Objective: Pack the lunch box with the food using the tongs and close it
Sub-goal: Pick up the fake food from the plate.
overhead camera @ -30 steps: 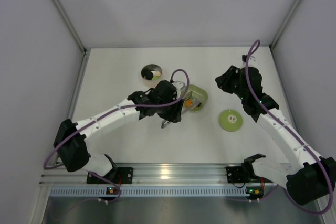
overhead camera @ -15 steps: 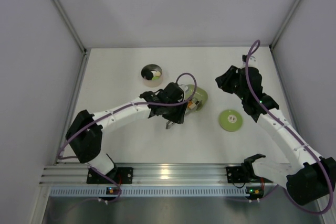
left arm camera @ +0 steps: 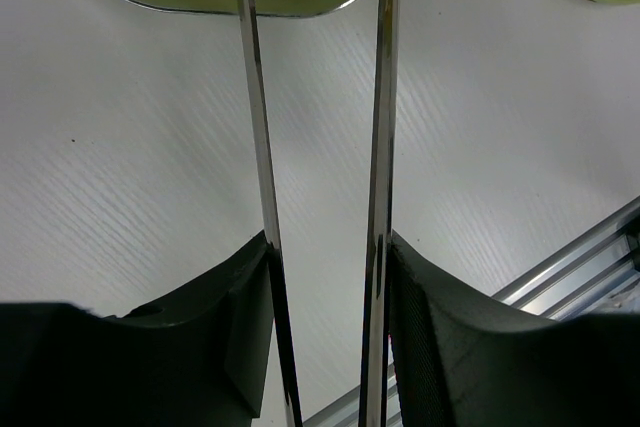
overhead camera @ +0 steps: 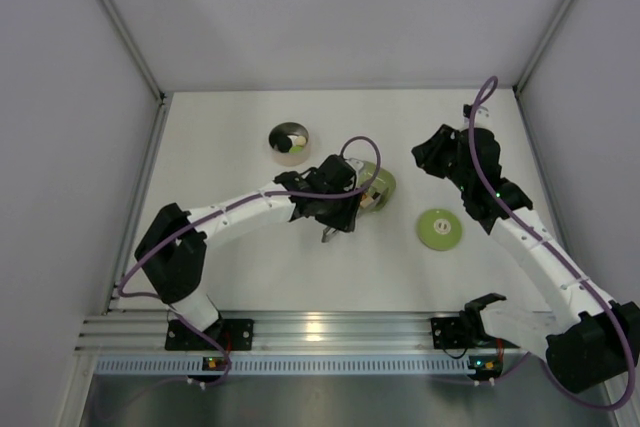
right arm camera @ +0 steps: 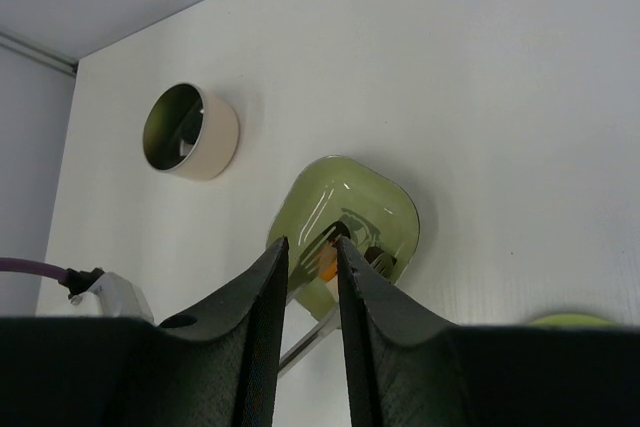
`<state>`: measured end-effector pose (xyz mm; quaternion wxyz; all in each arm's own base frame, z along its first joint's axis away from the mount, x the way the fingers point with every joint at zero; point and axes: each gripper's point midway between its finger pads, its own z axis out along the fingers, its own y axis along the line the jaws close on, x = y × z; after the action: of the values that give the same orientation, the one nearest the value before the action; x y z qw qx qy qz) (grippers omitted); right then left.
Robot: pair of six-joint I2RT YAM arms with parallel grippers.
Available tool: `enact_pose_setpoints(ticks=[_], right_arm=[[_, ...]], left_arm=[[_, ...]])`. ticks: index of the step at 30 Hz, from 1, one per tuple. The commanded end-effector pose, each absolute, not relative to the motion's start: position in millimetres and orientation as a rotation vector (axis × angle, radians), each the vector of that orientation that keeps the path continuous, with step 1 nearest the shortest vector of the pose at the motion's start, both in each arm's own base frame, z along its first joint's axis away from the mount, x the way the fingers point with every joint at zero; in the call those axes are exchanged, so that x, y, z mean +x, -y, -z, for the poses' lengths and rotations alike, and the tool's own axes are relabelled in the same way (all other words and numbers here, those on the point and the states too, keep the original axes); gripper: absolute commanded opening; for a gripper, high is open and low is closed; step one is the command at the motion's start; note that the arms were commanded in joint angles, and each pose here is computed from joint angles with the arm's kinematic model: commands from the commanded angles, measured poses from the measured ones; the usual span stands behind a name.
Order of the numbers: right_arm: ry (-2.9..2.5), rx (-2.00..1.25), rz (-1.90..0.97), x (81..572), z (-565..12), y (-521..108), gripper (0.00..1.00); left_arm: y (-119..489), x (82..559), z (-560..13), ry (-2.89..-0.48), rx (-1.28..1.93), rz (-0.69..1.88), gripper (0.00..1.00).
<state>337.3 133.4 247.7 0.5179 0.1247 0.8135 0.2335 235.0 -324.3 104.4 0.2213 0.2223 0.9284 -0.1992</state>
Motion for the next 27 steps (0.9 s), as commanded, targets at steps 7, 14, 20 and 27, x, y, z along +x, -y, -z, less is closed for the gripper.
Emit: enact_pose_setpoints(ticks=[7, 14, 20, 27], right_arm=[[-1.928, 0.274, -0.548, 332.1, -256.2, -133.7, 0.26], [-1.926, 0.276, -0.548, 331.6, -257.0, -133.3, 0.26], [-1.925, 0.276, -0.555, 332.1, -257.4, -134.5, 0.26], [-1.925, 0.274, -0.559, 332.3, -258.4, -135.2, 0.26]], left_arm=[[344.7, 251.9, -122.1, -2.493, 0.591, 0.596, 0.48], [341.7, 251.3, -118.7, -2.516, 0.588, 0.57, 0.45], [340.4, 250.0, -116.7, -2.53, 0.593, 0.561, 0.44], [342.3, 249.2, -115.6, -2.546, 0.605, 0.561, 0.4]])
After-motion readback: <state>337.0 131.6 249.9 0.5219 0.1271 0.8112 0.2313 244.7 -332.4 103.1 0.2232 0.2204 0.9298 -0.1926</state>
